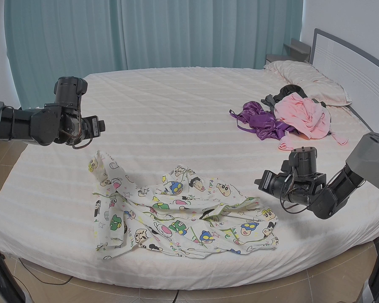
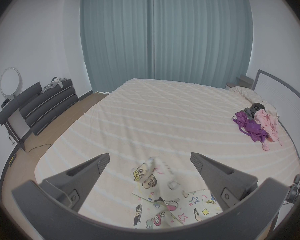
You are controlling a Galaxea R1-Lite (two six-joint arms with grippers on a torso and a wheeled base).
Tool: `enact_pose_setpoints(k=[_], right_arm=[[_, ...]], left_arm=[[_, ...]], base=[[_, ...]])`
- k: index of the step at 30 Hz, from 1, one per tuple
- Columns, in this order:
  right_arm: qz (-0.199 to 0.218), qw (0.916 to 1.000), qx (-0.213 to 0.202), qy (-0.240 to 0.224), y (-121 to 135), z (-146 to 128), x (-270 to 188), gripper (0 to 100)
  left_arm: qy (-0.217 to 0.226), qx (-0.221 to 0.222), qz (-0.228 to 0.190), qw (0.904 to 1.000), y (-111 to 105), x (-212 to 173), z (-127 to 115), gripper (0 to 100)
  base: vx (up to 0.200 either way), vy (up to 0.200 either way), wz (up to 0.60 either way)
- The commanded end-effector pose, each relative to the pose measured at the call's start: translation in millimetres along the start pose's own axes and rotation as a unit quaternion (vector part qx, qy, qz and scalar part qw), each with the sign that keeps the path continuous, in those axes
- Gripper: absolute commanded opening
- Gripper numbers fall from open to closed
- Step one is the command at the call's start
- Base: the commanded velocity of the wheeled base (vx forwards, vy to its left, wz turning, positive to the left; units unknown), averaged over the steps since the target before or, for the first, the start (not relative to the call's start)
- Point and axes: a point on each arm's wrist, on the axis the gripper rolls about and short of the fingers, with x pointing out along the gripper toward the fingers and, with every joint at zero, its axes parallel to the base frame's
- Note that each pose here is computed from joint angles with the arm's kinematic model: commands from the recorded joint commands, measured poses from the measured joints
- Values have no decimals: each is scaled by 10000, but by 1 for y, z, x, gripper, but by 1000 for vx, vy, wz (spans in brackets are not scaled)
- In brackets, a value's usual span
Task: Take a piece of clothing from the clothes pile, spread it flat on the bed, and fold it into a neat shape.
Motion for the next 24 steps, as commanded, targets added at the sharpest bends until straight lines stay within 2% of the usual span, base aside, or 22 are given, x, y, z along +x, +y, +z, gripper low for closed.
enact_pose_setpoints(k=[1, 7, 8, 12, 15, 17, 22, 24], right_arm=[[-1, 10000, -5, 20, 0, -1, 1, 0], [-13, 10000, -1, 11, -1, -1, 1, 0], [-3, 10000, 1, -1, -1, 0, 2, 0], [42, 10000, -14, -63, 4, 6, 3, 0], [5, 10000, -44, -24, 5, 10, 6, 0], [-6, 10000, -35, -5, 6, 13, 8, 0], [99, 9997, -30, 236, 15, 32, 37, 0], [85, 9991, -60, 409, 22, 30, 46, 0]], left_arm=[[43, -28, 47, 10000, -1, 11, -1, 100], [93, -32, 51, 9999, -1, 12, -3, 100], [231, -205, 83, 9995, 1, 10, -13, 100], [303, -452, 154, 9984, 9, -7, -22, 100], [307, -969, 157, 9947, 18, -30, -33, 100], [304, -1076, 154, 9936, 20, -37, -38, 100], [320, -1286, 326, 9906, 37, -63, -82, 100], [243, -1396, 372, 9892, 41, -65, -94, 100]], base=[[0, 0, 0], [0, 0, 0], [0, 0, 0], [0, 0, 0], [0, 0, 0], [0, 0, 0], [0, 0, 0], [0, 0, 0]])
